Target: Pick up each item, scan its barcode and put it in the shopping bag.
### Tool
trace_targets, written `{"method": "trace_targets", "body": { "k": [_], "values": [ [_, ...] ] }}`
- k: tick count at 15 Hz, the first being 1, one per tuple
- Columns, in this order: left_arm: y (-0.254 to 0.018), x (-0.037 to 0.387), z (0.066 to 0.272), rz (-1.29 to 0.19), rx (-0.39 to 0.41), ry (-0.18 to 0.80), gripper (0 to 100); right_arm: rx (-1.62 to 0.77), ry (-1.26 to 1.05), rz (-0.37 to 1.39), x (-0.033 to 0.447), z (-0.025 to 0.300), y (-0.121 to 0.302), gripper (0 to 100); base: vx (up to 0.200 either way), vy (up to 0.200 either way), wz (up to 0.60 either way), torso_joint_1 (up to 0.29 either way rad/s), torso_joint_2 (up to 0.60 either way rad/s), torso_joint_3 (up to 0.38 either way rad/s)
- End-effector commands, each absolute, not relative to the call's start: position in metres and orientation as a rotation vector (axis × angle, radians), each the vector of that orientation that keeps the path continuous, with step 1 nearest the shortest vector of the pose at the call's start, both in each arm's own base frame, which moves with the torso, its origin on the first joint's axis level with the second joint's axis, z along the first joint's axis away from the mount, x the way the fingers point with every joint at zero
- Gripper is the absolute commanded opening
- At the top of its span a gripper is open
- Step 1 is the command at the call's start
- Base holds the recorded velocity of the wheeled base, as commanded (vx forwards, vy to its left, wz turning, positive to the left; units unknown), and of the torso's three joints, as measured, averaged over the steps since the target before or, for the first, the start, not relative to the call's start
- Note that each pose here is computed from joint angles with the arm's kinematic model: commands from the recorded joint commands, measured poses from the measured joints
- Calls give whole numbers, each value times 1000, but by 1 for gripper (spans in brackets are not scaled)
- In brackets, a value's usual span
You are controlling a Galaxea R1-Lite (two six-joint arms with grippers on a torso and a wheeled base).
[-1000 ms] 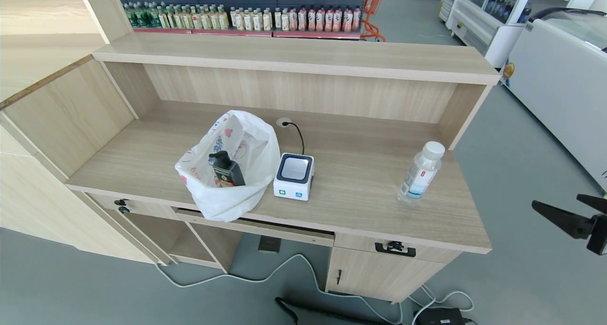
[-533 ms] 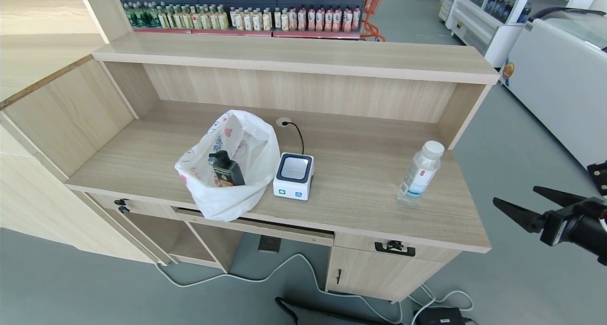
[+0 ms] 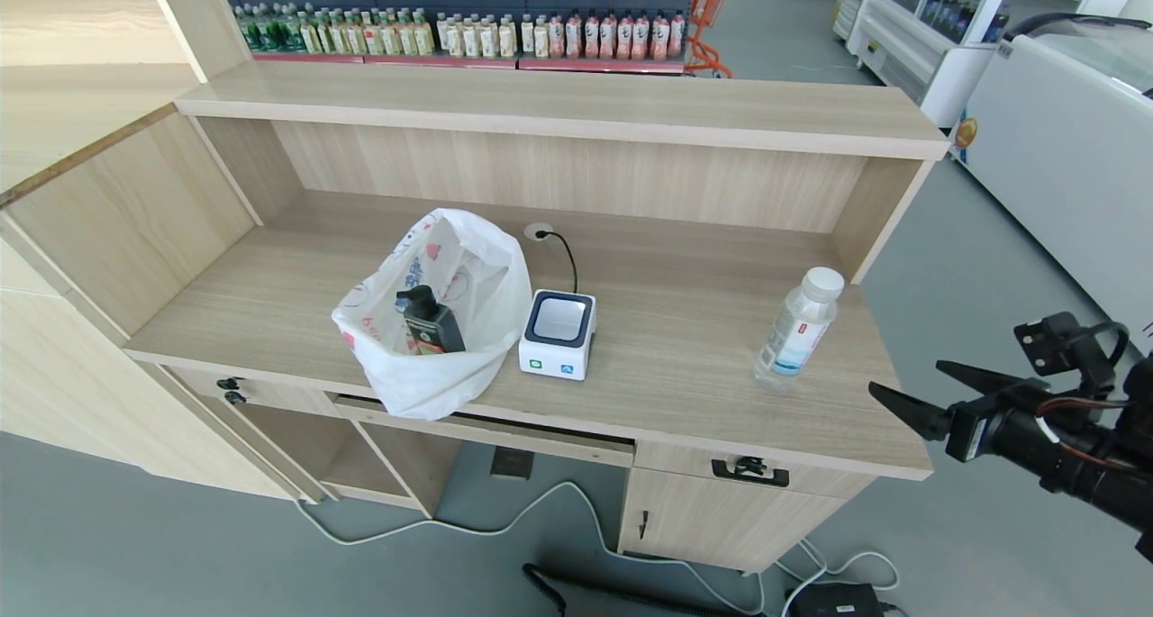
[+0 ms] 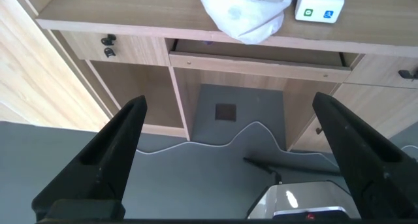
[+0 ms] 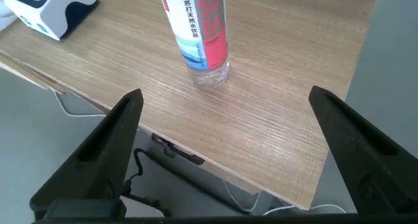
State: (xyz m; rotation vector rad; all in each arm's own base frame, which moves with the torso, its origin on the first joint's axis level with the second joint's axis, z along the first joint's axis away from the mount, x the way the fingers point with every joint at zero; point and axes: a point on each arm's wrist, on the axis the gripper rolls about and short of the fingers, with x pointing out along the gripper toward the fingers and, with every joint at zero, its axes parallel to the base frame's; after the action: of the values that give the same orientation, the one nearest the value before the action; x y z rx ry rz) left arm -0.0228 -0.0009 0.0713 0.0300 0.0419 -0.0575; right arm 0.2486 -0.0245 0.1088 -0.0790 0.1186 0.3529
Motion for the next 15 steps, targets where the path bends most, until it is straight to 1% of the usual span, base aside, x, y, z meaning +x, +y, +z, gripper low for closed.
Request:
{"method": "trace_targets", "body": {
  "k": [1,3,8,15],
  "values": [
    [-1,-23,71,-57,30,42,100,-84,113,355,266,106,-19,100,0,0,0,0,0,0],
    [-1,-23,71,-57,30,42,100,-84,89,332,280,109,-13,100,0,0,0,0,0,0],
    [-1,-23,71,-57,30,42,100,-85,97,377,291,104,5,100,0,0,0,0,0,0],
    [-1,-23,71,-57,30,42,100,-97,58,389,323,107,9,100,0,0,0,0,0,0]
  ]
}}
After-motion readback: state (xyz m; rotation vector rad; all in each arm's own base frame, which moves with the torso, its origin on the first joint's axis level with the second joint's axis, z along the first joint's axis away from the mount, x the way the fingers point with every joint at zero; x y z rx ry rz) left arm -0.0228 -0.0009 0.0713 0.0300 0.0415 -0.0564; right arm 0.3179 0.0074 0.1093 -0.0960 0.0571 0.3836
